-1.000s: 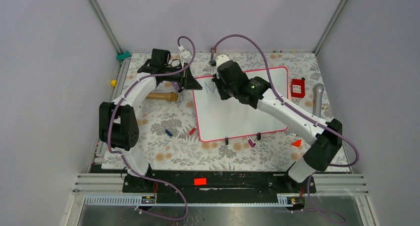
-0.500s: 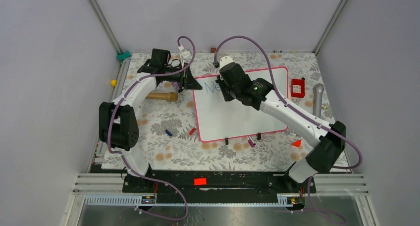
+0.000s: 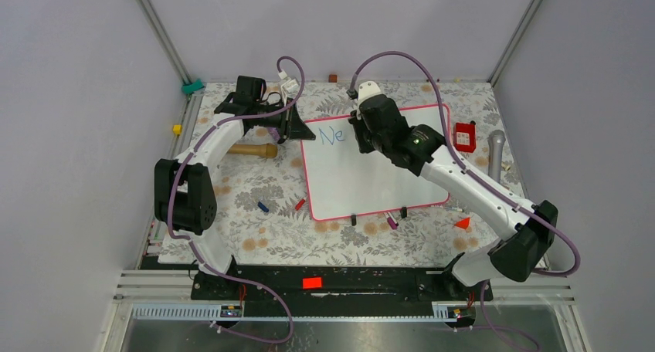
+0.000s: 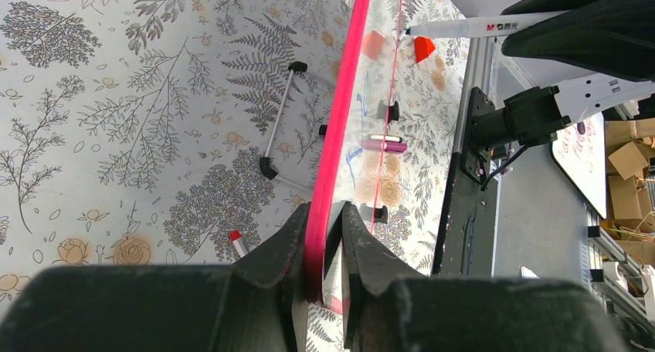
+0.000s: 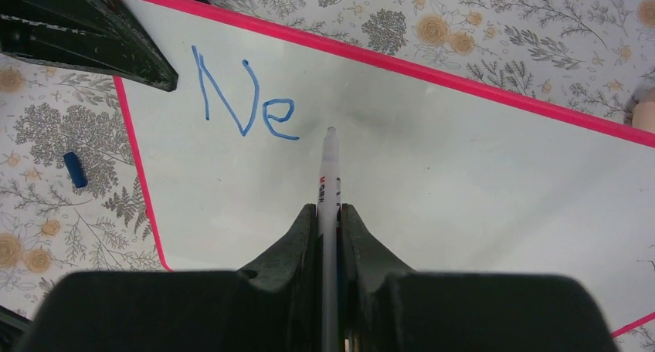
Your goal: Write a sentence on the whiteboard
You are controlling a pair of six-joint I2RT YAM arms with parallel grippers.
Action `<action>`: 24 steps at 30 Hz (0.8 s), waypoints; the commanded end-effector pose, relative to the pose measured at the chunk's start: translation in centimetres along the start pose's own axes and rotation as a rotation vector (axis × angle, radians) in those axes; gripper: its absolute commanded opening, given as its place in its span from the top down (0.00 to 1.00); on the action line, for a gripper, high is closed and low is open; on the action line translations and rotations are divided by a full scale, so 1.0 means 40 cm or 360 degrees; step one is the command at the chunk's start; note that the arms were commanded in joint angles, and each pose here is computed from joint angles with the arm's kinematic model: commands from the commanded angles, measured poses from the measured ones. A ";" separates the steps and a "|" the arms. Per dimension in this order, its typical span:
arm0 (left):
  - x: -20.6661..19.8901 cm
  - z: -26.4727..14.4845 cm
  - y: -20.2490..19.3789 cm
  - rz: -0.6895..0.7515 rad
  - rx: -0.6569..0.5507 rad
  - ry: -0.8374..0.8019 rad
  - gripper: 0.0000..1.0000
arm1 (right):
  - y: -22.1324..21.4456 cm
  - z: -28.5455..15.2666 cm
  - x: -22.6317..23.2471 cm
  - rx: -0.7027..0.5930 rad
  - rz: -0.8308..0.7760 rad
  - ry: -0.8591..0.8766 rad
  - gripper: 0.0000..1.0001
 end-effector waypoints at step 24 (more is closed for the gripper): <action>0.068 0.012 -0.041 0.0175 0.0122 0.0326 0.92 | 0.025 0.045 0.005 -0.0007 0.0062 -0.0024 1.00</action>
Point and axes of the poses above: each gripper's point midway between its finger pads, its own z axis out along the fingers, its own x axis along the line the jaws close on, y = z × x, the point moved 7 cm from there along -z, back along the fingers, and after that the axes turned 2 degrees about -z, right-handed, at the moved point
